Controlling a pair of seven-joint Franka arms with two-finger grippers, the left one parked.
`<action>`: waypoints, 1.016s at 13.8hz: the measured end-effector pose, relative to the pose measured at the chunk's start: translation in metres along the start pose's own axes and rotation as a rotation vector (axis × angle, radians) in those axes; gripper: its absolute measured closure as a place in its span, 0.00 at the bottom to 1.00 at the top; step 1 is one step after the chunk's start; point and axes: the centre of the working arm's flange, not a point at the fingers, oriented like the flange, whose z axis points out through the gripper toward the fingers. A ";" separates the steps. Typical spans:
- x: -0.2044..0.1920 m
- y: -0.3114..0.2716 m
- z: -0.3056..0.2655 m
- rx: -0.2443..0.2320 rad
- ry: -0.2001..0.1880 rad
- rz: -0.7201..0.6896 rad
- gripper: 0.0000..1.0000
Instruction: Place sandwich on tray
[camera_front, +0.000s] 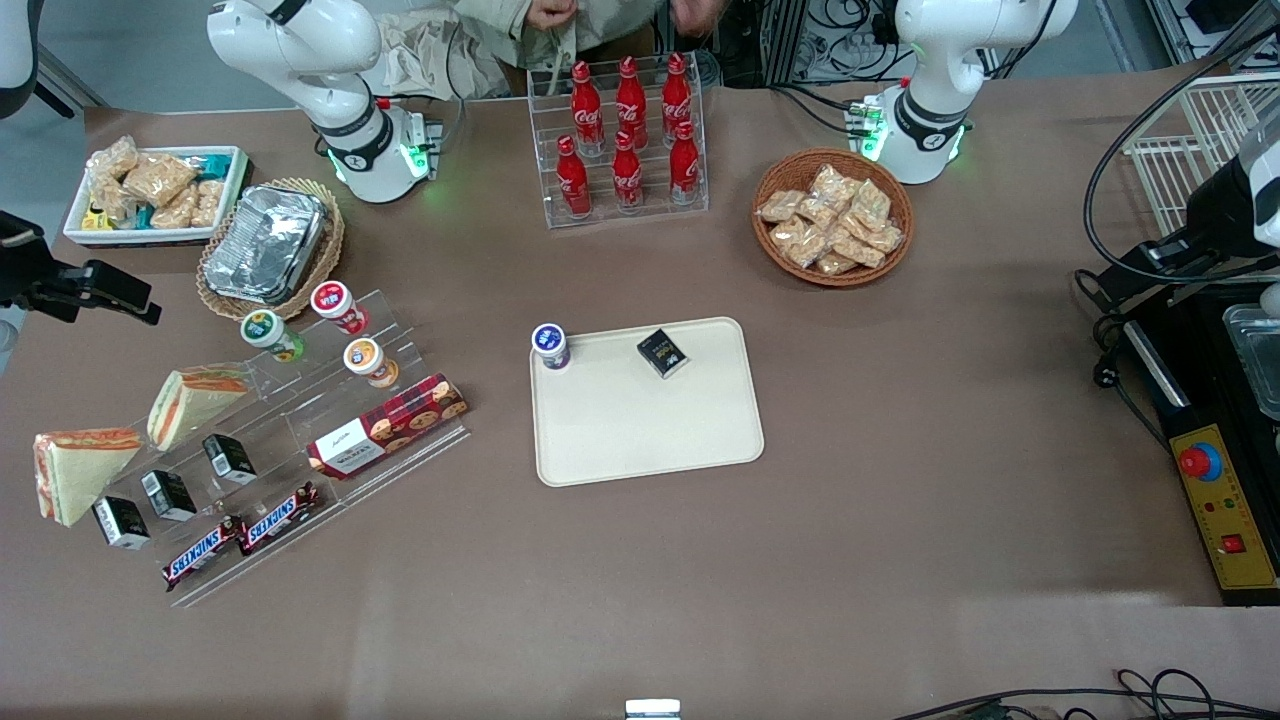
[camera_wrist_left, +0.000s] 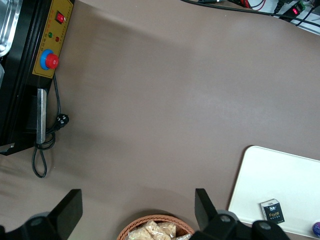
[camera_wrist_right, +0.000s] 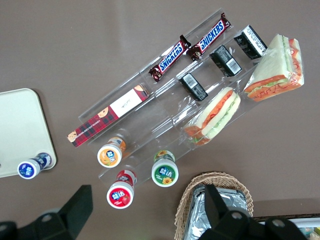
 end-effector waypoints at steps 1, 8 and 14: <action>0.000 0.001 0.000 0.000 -0.001 0.001 0.00; 0.011 0.022 0.019 0.001 -0.038 0.040 0.00; 0.011 0.040 0.022 0.002 -0.043 0.073 0.00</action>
